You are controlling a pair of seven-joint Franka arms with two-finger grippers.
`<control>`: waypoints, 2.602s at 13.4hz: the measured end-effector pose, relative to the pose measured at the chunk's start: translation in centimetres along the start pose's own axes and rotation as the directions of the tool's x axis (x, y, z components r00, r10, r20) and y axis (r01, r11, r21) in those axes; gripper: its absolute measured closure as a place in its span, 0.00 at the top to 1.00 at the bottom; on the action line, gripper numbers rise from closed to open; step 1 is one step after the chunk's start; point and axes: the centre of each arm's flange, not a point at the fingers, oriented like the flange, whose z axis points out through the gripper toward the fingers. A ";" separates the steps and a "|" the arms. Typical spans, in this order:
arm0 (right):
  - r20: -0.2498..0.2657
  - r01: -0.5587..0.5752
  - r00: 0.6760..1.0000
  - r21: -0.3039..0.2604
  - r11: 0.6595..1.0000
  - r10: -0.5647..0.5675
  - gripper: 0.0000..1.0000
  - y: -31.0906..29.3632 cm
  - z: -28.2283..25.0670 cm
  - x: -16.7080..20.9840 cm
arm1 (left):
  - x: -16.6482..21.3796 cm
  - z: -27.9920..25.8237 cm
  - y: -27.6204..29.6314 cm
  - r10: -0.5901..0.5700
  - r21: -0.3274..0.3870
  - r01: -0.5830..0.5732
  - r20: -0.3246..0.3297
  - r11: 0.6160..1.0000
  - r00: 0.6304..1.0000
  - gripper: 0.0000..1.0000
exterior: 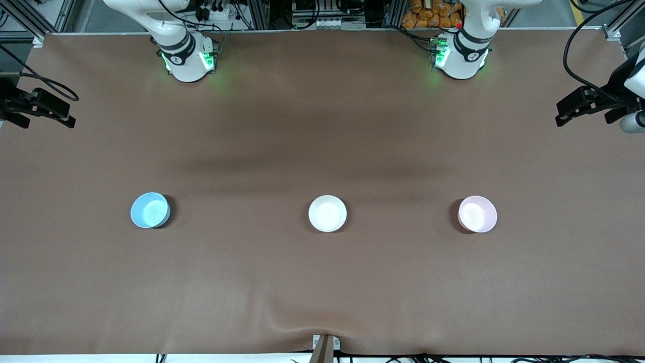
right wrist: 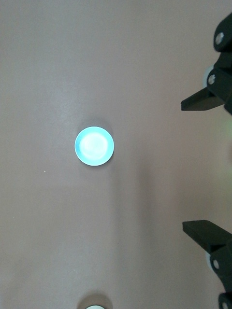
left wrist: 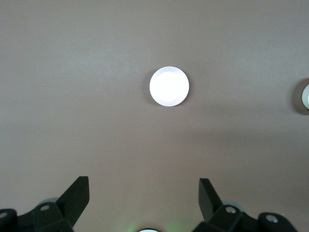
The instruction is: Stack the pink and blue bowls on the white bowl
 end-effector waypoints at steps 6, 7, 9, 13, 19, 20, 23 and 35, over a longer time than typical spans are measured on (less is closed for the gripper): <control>0.026 -0.010 1.000 0.000 1.000 0.010 1.00 0.6 1.4 0.8 | 0.2 0.7 -0.5 -0.010 0.000 0.010 0.005 1.000 1.000 1.00; 0.039 -0.010 0.999 0.000 1.000 0.010 1.00 0.5 2.1 1.2 | 0.2 0.8 -0.6 -0.011 0.000 0.011 0.005 1.000 1.000 1.00; 0.063 -0.005 0.998 -0.001 1.000 0.005 1.00 0.3 3.6 2.1 | 0.3 0.9 -0.6 -0.011 0.000 0.011 0.003 1.000 1.000 1.00; 0.100 0.030 0.995 0.000 1.000 -0.030 1.00 -1.4 5.7 3.1 | 0.6 2.0 -1.1 -0.021 0.000 0.021 0.007 1.000 1.000 1.00; 0.142 0.112 0.983 0.013 0.994 -0.113 1.00 -3.5 8.6 4.6 | 1.4 4.5 -2.6 -0.046 -0.001 0.046 0.003 0.999 0.999 1.00; 0.142 0.119 0.983 0.013 0.993 -0.119 1.00 -3.9 8.6 4.5 | 1.4 4.8 -2.7 -0.046 -0.001 0.046 0.004 0.999 0.999 1.00; 0.143 0.124 0.982 0.013 0.992 -0.125 1.00 -4.2 8.6 4.5 | 1.6 5.6 -2.8 -0.044 -0.001 0.044 0.002 0.999 0.999 1.00; 0.150 0.122 0.981 0.013 0.992 -0.123 1.00 -4.1 9.0 4.7 | 2.5 9.8 -4.4 -0.027 -0.004 0.027 -0.029 1.000 0.999 1.00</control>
